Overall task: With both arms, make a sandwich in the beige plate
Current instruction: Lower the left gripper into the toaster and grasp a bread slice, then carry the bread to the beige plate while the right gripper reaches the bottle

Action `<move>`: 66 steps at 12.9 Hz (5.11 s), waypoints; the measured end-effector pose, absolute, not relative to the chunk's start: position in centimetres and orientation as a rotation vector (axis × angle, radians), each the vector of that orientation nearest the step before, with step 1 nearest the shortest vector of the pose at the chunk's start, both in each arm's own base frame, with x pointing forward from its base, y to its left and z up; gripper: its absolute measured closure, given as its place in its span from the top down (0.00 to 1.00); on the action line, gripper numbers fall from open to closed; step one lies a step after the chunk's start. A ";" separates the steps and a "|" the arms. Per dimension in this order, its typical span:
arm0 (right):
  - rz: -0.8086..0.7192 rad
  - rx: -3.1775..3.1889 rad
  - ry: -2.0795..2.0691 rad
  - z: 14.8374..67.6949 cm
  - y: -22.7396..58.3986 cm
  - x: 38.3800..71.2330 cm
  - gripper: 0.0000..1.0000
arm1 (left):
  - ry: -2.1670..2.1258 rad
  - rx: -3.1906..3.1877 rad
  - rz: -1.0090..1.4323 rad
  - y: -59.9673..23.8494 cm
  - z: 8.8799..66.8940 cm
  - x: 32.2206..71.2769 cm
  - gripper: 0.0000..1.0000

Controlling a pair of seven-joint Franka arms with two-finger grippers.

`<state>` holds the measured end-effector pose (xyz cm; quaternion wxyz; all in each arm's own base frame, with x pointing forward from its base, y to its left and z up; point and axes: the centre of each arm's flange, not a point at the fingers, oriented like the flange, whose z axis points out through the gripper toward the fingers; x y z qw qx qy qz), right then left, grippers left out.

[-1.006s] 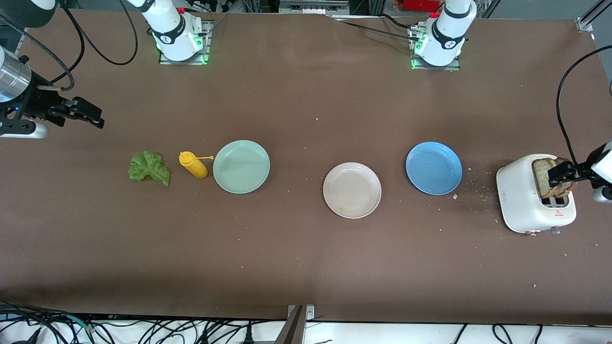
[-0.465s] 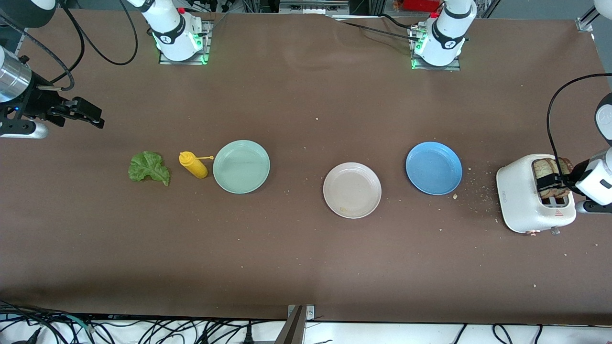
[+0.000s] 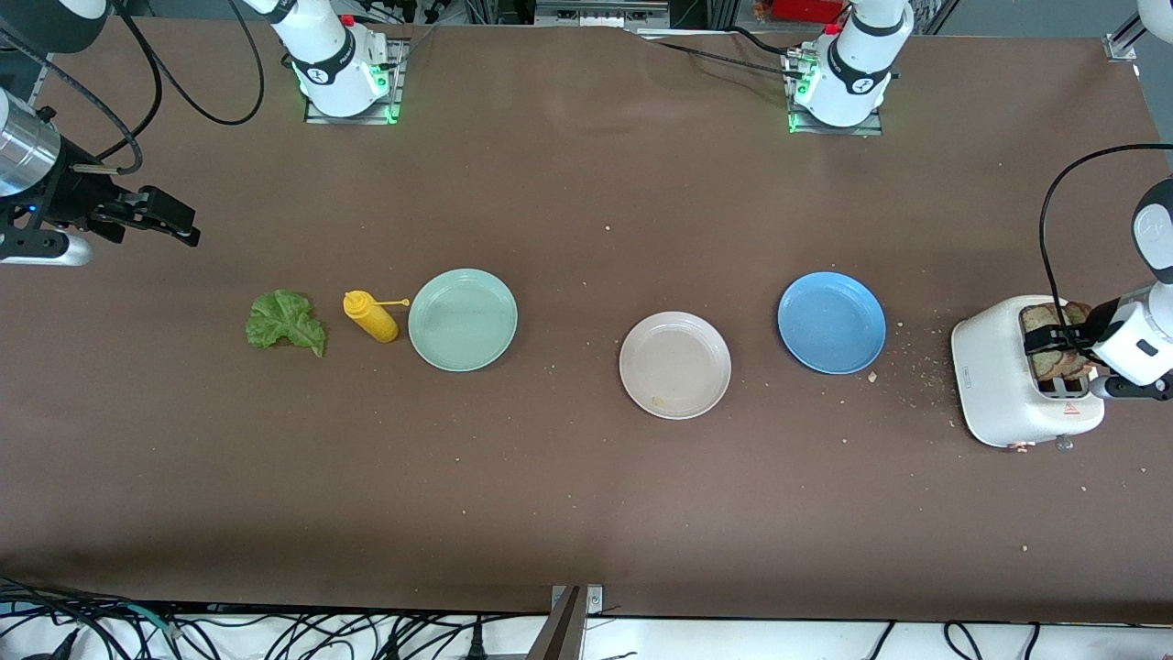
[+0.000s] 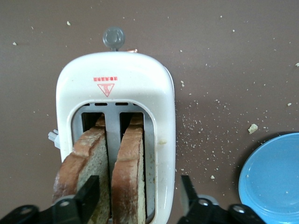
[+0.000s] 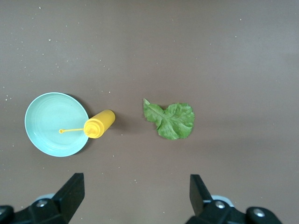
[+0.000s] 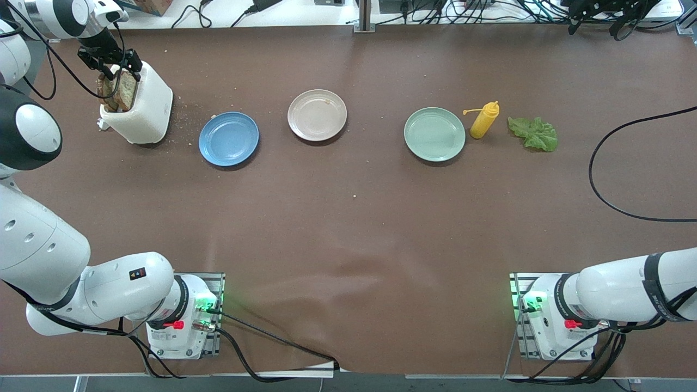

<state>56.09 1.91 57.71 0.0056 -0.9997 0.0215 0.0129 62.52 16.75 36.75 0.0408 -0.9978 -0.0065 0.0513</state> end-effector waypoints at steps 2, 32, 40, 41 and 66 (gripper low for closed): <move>0.040 -3.129 0.067 57.7 1.9 56.1 1.00 | -0.020 -3.056 0.162 16.8 36.6 62.4 0.44; 0.071 -3.125 -0.105 56.7 1.7 56.2 1.00 | 0.286 -3.348 0.126 -16.6 46.1 64.1 0.10; 0.139 -2.722 -0.840 50.3 0.1 57.9 1.00 | 0.018 -3.834 0.584 -24.7 36.3 65.9 0.10; 0.135 -2.672 -0.924 49.4 -0.2 58.1 1.00 | 0.034 -3.848 0.587 -26.1 34.1 65.9 0.10; -0.718 -1.382 -1.369 14.1 -4.7 58.1 1.00 | 0.679 -3.935 0.367 -24.9 19.5 66.9 0.48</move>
